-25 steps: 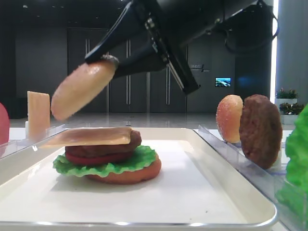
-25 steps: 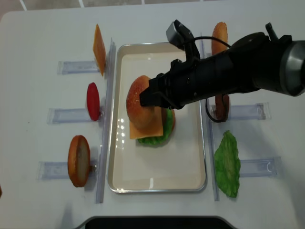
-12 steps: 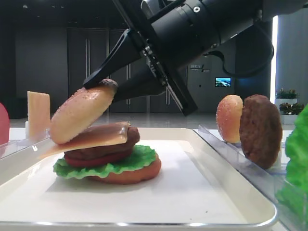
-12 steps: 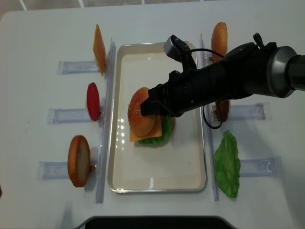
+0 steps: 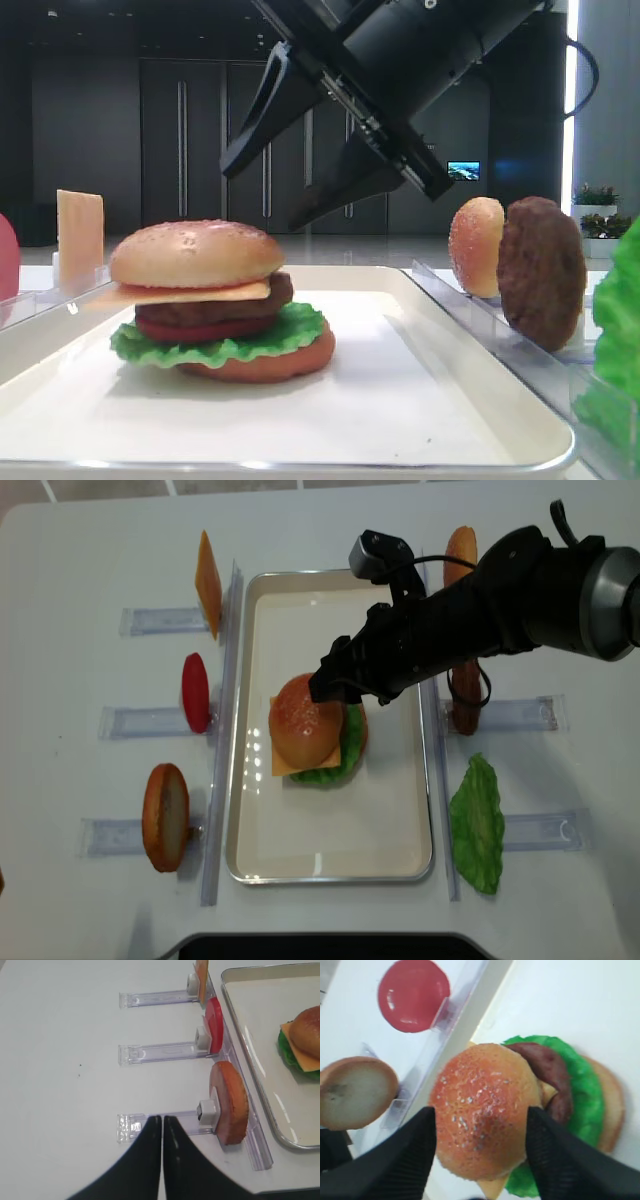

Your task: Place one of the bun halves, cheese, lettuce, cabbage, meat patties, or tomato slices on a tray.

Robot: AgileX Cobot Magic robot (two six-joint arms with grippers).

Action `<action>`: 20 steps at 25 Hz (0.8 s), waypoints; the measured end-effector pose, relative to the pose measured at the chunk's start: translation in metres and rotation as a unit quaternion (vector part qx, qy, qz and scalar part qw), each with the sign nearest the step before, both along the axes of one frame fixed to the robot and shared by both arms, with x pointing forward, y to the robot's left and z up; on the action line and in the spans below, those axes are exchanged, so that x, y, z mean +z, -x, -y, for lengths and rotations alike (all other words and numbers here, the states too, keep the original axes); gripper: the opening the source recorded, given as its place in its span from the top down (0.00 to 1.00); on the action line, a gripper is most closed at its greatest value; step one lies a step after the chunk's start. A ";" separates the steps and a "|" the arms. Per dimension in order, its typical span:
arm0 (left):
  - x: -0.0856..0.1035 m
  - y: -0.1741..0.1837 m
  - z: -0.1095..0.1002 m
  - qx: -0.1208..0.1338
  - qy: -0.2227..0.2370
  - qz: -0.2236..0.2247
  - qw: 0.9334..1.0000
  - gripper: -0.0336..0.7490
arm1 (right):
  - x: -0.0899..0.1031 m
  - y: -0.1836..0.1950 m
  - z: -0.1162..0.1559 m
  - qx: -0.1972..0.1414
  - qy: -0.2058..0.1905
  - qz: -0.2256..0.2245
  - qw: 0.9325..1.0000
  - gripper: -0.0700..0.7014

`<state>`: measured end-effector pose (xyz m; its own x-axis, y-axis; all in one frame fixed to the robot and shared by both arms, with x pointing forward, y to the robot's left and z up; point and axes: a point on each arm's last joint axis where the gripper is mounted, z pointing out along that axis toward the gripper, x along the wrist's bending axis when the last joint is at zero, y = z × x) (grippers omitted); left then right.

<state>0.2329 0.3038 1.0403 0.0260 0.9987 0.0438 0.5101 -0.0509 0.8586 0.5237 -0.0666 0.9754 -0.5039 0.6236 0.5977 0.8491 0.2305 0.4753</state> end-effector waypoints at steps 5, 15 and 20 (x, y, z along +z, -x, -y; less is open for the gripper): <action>0.000 0.000 0.000 0.000 0.000 0.000 1.000 0.96 | 0.024 -0.011 0.006 -0.003 0.089 0.024 0.996 0.41; 0.000 0.000 0.000 0.000 0.000 0.000 1.000 0.96 | 0.077 -0.041 0.047 -0.109 0.295 0.020 0.949 0.44; 0.000 0.000 0.000 0.000 0.000 0.000 1.000 0.96 | 0.080 -0.070 0.131 -0.191 0.325 -0.028 0.926 0.44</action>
<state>0.2329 0.3038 1.0403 0.0260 0.9987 0.0438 0.5101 -0.0509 0.8586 0.5941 -0.1971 1.0553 -0.1529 0.9869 0.0518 0.9465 0.1312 0.2947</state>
